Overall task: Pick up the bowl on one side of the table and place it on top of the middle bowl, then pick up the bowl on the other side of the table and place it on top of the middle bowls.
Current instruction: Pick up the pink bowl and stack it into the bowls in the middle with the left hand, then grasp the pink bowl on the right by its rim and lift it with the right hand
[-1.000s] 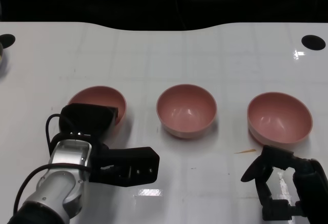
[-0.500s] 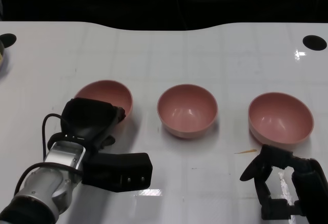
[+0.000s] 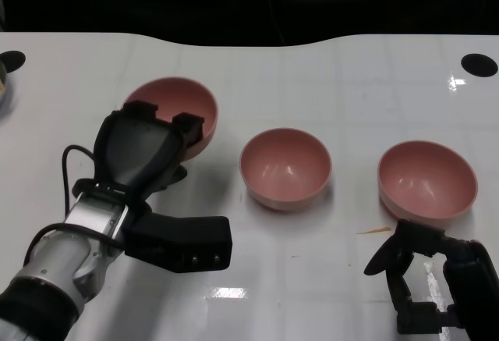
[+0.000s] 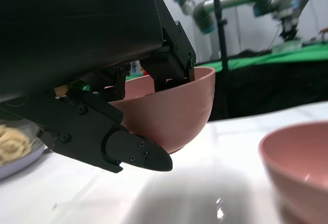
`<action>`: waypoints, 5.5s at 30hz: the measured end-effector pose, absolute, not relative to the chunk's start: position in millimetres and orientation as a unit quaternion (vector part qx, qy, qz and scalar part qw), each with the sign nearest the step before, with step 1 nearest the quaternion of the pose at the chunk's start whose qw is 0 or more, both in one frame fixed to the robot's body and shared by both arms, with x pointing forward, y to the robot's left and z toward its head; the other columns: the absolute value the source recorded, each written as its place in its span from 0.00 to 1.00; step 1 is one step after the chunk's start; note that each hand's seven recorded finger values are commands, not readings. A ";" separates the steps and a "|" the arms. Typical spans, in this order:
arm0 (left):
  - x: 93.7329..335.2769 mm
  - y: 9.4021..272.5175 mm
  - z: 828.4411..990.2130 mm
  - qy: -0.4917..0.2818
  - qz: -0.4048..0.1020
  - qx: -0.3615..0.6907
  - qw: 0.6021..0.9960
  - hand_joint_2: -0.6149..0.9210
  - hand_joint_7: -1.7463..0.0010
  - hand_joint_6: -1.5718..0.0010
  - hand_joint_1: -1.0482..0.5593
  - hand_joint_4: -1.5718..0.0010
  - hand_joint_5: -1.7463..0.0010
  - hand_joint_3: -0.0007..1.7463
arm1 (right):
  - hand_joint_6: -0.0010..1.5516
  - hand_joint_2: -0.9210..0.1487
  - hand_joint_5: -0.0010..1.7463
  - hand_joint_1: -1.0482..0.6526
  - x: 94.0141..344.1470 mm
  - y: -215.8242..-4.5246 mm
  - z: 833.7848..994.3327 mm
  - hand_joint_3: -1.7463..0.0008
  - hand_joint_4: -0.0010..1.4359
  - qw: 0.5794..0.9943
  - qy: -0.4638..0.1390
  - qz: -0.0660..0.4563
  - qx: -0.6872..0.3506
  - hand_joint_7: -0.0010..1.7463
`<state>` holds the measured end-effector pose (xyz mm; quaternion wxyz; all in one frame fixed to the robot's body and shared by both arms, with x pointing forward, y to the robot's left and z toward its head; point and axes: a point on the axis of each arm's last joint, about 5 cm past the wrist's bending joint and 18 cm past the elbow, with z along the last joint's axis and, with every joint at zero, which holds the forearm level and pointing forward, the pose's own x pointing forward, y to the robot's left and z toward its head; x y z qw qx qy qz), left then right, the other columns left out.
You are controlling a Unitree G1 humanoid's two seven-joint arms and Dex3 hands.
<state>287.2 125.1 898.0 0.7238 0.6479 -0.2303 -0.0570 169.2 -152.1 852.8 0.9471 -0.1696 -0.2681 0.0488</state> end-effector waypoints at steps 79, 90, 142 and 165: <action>241.0 141.0 911.4 -0.336 -0.195 0.402 0.829 1.00 0.86 0.53 0.47 0.65 0.49 0.10 | 0.57 0.73 0.96 0.74 167.6 -147.0 853.8 0.07 0.61 0.948 -0.264 0.054 -0.170 0.73; 210.4 169.0 879.4 -0.302 -0.138 0.258 0.907 0.72 0.49 0.48 0.66 0.54 0.19 0.55 | 0.56 0.73 0.96 0.75 167.8 -146.9 853.8 0.07 0.61 0.948 -0.263 0.053 -0.168 0.74; 187.2 166.0 849.1 -0.192 -0.120 0.077 0.971 0.60 0.09 0.49 0.65 0.43 0.00 0.89 | 0.24 0.13 0.27 0.32 206.9 -163.3 902.3 1.00 0.20 0.804 -0.072 0.014 -0.590 0.04; 186.1 162.0 848.0 -0.202 -0.124 0.082 0.968 0.61 0.11 0.47 0.65 0.42 0.00 0.86 | 0.62 0.01 0.97 0.50 258.9 -156.2 857.4 0.99 0.62 0.745 -0.078 0.046 -0.661 0.58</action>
